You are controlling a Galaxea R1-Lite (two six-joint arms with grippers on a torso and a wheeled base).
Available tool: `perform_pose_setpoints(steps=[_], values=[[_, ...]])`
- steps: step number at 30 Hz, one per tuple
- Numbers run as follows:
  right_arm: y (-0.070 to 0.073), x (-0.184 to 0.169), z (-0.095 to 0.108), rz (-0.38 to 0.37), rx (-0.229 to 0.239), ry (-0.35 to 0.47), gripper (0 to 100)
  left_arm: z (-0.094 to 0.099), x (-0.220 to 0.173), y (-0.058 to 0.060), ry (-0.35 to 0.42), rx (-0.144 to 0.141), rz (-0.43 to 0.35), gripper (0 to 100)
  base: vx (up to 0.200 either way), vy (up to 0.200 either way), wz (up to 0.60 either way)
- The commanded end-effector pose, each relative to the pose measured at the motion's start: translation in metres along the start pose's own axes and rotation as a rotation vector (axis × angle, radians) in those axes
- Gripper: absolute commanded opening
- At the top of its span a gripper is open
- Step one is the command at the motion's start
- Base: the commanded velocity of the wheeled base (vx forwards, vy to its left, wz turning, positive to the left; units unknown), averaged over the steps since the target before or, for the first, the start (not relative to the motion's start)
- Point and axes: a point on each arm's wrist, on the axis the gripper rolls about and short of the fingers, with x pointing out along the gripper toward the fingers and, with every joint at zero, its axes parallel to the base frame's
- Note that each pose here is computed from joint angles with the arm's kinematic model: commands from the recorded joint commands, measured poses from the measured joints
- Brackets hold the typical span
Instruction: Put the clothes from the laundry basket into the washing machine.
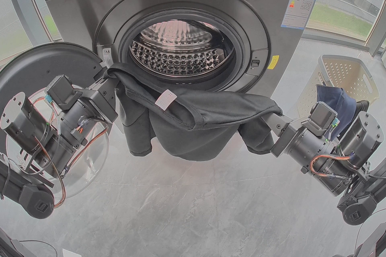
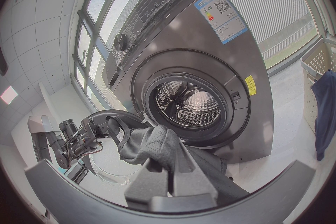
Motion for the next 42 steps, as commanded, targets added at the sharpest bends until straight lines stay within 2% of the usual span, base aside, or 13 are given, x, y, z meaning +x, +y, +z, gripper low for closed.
perform_pose_setpoints(steps=[1, 4, 6, 9, 10, 18, 21, 25, 27, 28, 31, 37, 42], values=[[-0.002, 0.004, -0.005, -0.005, 0.001, 0.014, 0, 0.002, -0.001, -0.001, -0.007, 0.001, -0.005, 0, 0.0, 0.0, 0.0], [-0.007, 0.011, -0.015, -0.022, 0.015, 0.038, 0, 0.002, -0.001, -0.002, -0.008, -0.001, -0.006, 0, 0.0, 0.0, 0.0], [-0.016, 0.018, -0.027, -0.046, 0.025, 0.07, 0, 0.001, 0.0, -0.002, -0.004, -0.002, -0.009, 0, 0.0, 0.0, 0.0], [-0.019, 0.025, -0.039, -0.049, 0.021, 0.102, 0, 0.003, 0.001, -0.002, -0.013, -0.003, -0.012, 0, 0.0, 0.0, 0.0], [-0.019, 0.027, -0.044, -0.044, 0.02, 0.115, 100, 0.003, 0.002, -0.002, -0.014, -0.003, -0.014, 0, 0.0, 0.0, 0.0], [-0.033, 0.048, -0.086, -0.069, 0.013, 0.201, 100, 0.003, 0.002, -0.008, -0.013, -0.012, -0.035, 0, 0.0, 0.0, 0.0], [-0.042, 0.053, -0.114, -0.091, 0.003, 0.261, 100, 0.003, 0.002, -0.011, -0.014, -0.016, -0.044, 0, 0.0, 0.0, 0.0], [-0.044, 0.049, -0.134, -0.094, -0.043, 0.328, 100, 0.003, 0.002, -0.011, -0.016, -0.015, -0.046, 0, 0.0, 0.0, 0.0], [-0.045, 0.048, -0.137, -0.097, -0.051, 0.34, 100, 0.004, 0.002, -0.012, -0.017, -0.014, -0.046, 0, 0.0, 0.0, 0.0], [-0.05, 0.042, -0.152, -0.107, -0.081, 0.396, 100, 0.003, 0.002, -0.011, -0.016, -0.015, -0.046, 0, 0.0, 0.0, 0.0], [-0.054, 0.034, -0.169, -0.111, -0.116, 0.462, 100, 0.004, 0.003, -0.012, -0.02, -0.014, -0.046, 0, 0.0, 0.0, 0.0], [-0.042, 0.027, -0.183, -0.074, -0.121, 0.516, 100, 0.004, 0.003, -0.011, -0.019, -0.013, -0.044, 0, 0.0, 0.0, 0.0], [-0.032, 0.036, -0.175, -0.038, -0.125, 0.468, 100, 0.003, 0.003, -0.012, -0.019, -0.012, -0.044, 0, 0.0, 0.0, 0.0]])
